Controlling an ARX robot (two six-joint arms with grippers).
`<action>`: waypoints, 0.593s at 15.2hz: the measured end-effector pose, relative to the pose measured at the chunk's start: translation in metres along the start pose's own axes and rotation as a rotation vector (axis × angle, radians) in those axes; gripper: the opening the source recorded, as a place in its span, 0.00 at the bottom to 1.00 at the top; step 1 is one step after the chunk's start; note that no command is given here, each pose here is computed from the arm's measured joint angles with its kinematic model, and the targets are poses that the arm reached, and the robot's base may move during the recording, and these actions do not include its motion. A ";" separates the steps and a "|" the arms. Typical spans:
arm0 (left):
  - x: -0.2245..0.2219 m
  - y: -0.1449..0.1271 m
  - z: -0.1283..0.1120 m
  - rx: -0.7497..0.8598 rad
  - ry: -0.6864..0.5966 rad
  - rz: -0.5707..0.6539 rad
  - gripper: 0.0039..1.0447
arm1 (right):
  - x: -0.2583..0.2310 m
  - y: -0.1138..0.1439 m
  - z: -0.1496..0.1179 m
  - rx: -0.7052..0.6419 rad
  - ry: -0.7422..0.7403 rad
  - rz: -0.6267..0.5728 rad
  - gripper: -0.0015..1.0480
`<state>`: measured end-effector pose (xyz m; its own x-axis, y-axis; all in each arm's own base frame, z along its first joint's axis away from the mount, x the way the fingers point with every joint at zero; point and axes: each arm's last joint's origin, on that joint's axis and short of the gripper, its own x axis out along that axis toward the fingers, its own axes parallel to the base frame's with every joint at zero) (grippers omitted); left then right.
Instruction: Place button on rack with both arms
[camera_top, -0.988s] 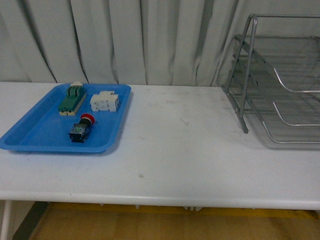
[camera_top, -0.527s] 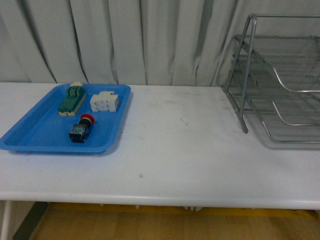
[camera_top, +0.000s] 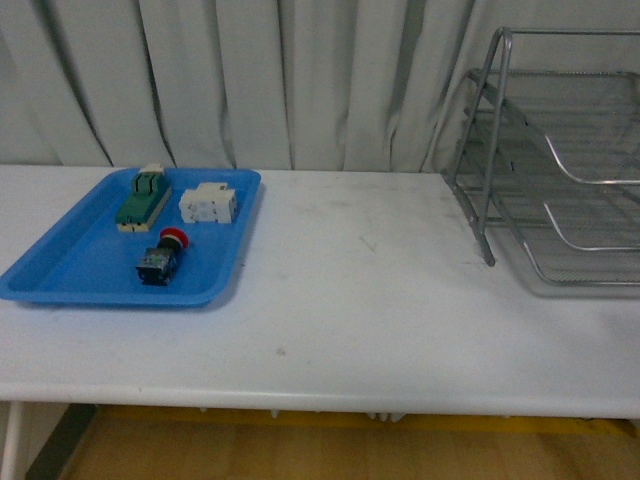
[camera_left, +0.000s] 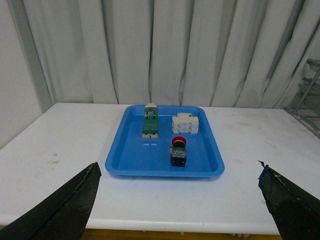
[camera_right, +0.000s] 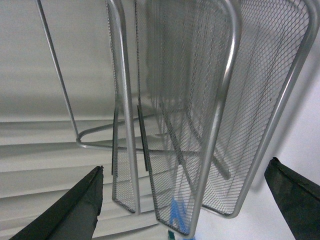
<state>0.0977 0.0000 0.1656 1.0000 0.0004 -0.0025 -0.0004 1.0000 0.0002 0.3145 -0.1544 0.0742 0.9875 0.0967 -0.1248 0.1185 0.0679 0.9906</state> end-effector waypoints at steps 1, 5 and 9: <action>0.000 0.000 0.000 0.000 0.000 0.000 0.94 | 0.004 -0.005 0.004 -0.011 -0.003 -0.004 0.94; 0.000 0.000 0.000 0.000 0.000 0.000 0.94 | 0.018 -0.015 0.014 -0.081 -0.005 -0.002 0.94; 0.000 0.000 0.000 0.000 0.000 0.000 0.94 | 0.033 -0.013 0.018 -0.143 0.001 0.029 0.94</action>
<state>0.0977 0.0000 0.1656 1.0000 0.0004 -0.0029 -0.0004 1.0000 0.0002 0.3476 -0.1694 0.0583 0.9902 0.1013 -0.0964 0.0739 0.2059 0.9758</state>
